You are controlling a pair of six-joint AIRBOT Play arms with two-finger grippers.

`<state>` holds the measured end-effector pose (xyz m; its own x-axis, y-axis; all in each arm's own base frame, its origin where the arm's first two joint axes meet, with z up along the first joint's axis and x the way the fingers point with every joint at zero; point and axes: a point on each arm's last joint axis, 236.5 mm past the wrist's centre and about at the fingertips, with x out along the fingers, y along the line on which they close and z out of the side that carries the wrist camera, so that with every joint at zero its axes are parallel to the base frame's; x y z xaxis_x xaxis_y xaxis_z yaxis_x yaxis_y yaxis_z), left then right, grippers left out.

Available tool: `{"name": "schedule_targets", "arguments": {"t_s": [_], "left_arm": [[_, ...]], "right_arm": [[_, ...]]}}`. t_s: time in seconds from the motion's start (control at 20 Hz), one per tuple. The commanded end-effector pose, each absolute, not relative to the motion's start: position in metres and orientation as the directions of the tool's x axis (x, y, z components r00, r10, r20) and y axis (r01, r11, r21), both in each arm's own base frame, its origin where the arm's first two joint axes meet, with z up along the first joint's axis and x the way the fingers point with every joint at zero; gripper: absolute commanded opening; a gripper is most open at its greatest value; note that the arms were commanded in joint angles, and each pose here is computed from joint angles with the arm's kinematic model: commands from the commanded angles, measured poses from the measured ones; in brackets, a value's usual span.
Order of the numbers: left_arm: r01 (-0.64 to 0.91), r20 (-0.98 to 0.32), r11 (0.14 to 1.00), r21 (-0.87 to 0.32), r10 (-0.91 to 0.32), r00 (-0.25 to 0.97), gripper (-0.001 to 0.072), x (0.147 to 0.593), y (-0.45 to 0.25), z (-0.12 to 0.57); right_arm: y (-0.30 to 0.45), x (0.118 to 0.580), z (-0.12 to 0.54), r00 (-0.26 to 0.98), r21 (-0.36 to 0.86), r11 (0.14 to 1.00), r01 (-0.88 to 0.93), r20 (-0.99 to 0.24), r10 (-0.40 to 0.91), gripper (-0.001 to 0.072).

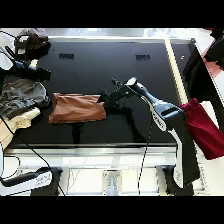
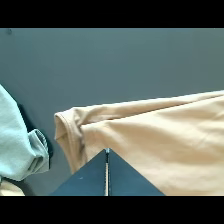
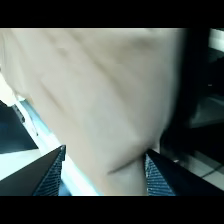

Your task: Fold the shirts.

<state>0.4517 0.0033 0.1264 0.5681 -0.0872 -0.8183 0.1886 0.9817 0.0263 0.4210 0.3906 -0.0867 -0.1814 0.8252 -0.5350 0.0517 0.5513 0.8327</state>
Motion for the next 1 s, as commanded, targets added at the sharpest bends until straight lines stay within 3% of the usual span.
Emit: {"name": "schedule_targets", "arguments": {"t_s": [0.0, 0.05, 0.15, 0.25, 0.4, 0.55, 0.75, 0.95], "left_arm": [[0.188, -0.819, 0.982, 0.026, -0.087, 0.568, 0.0009, 0.452, 0.004, 0.126], [0.188, -0.819, 0.982, 0.026, -0.087, 0.568, 0.0009, 0.452, 0.004, 0.126], [0.188, -0.819, 0.982, 0.026, -0.087, 0.568, 0.0010, 0.452, 0.004, 0.126], [0.188, -0.819, 0.982, 0.026, -0.087, 0.568, 0.0009, 0.452, 0.004, 0.126], [0.188, -0.819, 0.982, 0.026, -0.087, 0.568, 0.0010, 0.452, 0.004, 0.126], [0.189, -0.819, 0.982, 0.026, -0.087, 0.568, 0.0010, 0.452, 0.004, 0.126], [0.188, -0.818, 0.982, 0.026, -0.087, 0.568, 0.0010, 0.452, 0.004, 0.126], [0.188, -0.819, 0.982, 0.026, -0.087, 0.568, 0.0009, 0.452, 0.004, 0.126]], "right_arm": [[0.415, 0.408, -0.085, -0.197, 0.846, 0.531, 0.048, -0.513, 0.836, 0.0447], [0.416, 0.407, -0.087, -0.199, 0.844, 0.535, 0.043, -0.518, 0.832, 0.0348], [0.410, 0.407, -0.085, -0.210, 0.845, 0.532, 0.050, -0.512, 0.833, 0.0353], [0.392, 0.405, -0.075, -0.250, 0.849, 0.526, 0.058, -0.498, 0.831, 0.0518], [0.347, 0.414, -0.055, -0.270, 0.843, 0.535, 0.056, -0.503, 0.821, 0.0518], [0.293, 0.441, -0.055, -0.172, 0.760, 0.650, 0.003, -0.640, 0.749, 0.0518], [0.298, 0.454, -0.065, -0.105, 0.727, 0.686, 0.002, -0.682, 0.724, 0.0531], [0.334, 0.446, -0.087, -0.117, 0.736, 0.677, 0.020, -0.671, 0.733, 0.0683]]}}
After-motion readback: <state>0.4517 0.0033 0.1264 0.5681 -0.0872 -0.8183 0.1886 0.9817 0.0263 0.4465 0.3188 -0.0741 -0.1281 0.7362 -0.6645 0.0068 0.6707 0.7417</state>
